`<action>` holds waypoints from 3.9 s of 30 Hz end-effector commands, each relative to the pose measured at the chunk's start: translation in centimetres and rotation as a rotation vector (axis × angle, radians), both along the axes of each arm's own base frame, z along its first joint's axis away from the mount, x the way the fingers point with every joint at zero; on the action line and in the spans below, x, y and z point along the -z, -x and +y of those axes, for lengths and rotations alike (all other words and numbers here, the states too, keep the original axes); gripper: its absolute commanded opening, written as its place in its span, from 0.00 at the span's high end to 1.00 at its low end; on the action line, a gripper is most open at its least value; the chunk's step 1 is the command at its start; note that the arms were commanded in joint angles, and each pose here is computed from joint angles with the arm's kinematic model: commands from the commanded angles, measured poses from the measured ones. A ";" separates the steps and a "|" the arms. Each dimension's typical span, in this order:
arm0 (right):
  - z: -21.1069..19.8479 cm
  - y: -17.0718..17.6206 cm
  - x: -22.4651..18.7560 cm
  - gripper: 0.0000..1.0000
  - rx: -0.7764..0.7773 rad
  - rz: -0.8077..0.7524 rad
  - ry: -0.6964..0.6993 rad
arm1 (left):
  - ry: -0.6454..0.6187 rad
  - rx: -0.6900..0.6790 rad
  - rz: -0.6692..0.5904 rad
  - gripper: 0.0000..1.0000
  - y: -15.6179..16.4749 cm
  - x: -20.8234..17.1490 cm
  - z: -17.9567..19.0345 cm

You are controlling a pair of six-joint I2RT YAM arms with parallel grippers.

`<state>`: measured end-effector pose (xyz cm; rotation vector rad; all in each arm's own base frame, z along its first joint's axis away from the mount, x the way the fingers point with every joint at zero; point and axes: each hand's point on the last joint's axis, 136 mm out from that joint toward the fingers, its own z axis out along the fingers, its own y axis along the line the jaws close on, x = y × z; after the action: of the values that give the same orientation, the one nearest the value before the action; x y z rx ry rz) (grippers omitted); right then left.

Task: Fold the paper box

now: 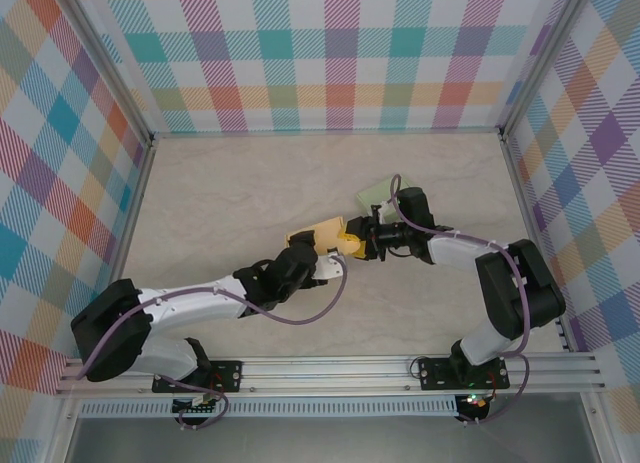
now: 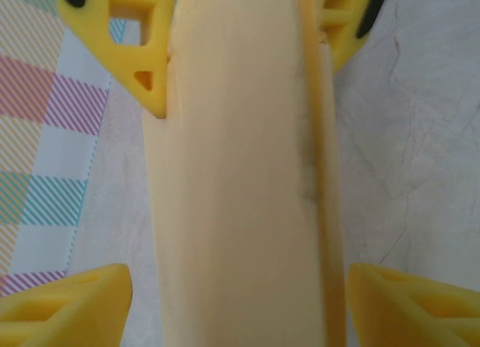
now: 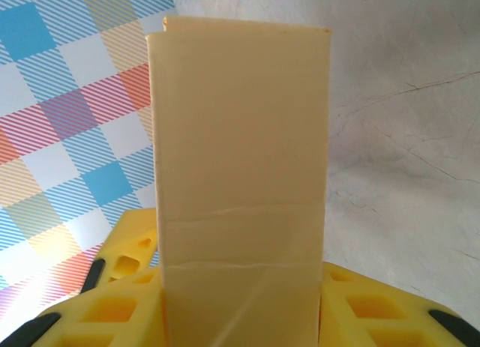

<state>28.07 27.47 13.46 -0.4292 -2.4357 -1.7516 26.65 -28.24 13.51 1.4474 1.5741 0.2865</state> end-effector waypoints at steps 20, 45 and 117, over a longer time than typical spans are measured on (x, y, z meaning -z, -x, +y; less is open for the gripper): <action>-0.7 1.5 0.0 0.45 -0.030 -0.022 0.009 | -0.028 -0.005 0.031 0.57 -0.6 -1.8 -1.1; -6.3 0.6 0.0 0.31 0.102 -0.172 0.238 | -0.221 0.103 0.807 0.69 3.0 4.9 0.3; -5.8 0.0 -2.2 0.37 -0.146 -0.807 0.737 | 0.219 -0.169 0.693 0.39 -3.0 1.1 1.1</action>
<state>27.71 21.31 15.72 0.4011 -3.5065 -1.0690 29.99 -27.94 12.76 1.3256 2.1744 -0.3261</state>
